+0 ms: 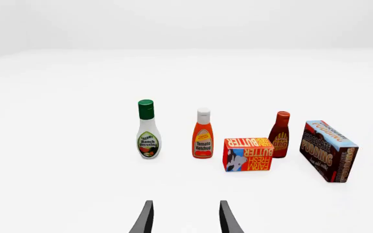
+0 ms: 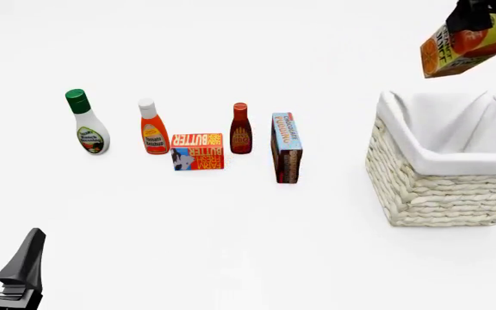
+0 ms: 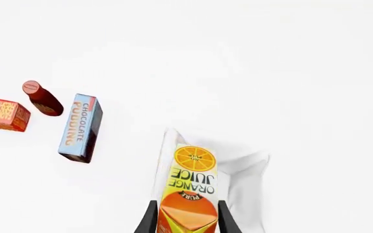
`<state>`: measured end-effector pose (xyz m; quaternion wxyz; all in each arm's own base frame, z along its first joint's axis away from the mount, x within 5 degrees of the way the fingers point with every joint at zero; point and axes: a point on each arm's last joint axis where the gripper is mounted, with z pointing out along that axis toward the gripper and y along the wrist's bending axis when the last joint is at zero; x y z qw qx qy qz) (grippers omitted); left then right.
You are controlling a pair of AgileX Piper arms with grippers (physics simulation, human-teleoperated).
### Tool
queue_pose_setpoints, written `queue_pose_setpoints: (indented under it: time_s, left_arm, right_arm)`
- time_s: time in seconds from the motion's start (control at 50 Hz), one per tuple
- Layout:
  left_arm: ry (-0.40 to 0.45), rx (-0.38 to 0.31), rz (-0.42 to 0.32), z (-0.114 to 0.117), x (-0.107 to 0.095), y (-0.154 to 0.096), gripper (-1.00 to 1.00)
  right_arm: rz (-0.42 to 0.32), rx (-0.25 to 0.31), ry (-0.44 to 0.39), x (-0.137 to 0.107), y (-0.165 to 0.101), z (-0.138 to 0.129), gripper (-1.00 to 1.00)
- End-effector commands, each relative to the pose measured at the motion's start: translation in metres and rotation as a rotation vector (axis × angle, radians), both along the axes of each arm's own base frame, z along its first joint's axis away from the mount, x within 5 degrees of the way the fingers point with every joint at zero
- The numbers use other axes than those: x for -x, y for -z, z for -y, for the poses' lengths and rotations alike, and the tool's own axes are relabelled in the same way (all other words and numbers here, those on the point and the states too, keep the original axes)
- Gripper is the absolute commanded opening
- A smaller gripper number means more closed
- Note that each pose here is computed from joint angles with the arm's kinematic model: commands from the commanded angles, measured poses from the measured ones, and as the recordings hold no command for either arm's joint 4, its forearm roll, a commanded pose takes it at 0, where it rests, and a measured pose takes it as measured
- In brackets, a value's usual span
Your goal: Pick the orange juice and place it in the basket.
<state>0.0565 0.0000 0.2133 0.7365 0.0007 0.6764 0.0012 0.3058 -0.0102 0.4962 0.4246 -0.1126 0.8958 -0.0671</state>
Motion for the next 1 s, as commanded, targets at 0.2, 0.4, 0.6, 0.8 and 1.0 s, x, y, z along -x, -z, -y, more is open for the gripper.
queue_pose_setpoints:
  time_s: [0.2,0.4,0.6,0.8,1.0]
  left_arm:
    - [0.000,0.001,0.000,0.000,0.000,0.000,1.00]
    - [0.000,0.001,0.000,0.000,0.000,0.000,1.00]
    - [0.000,0.001,0.000,0.000,0.000,0.000,1.00]
    - [0.000,0.001,0.000,0.000,0.000,0.000,1.00]
    - [0.000,0.001,0.000,0.000,0.000,0.000,1.00]
  right_arm:
    - [-0.018,-0.040,0.095,0.002,0.005,0.019,-1.00]
    - [-0.043,-0.049,0.139,0.002,0.013,0.030,-1.00]
    - [-0.064,-0.062,0.169,-0.001,0.019,0.037,-1.00]
    - [-0.075,-0.087,0.191,-0.007,0.023,0.038,-1.00]
    - [-0.090,-0.098,0.216,-0.014,0.029,0.044,-1.00]
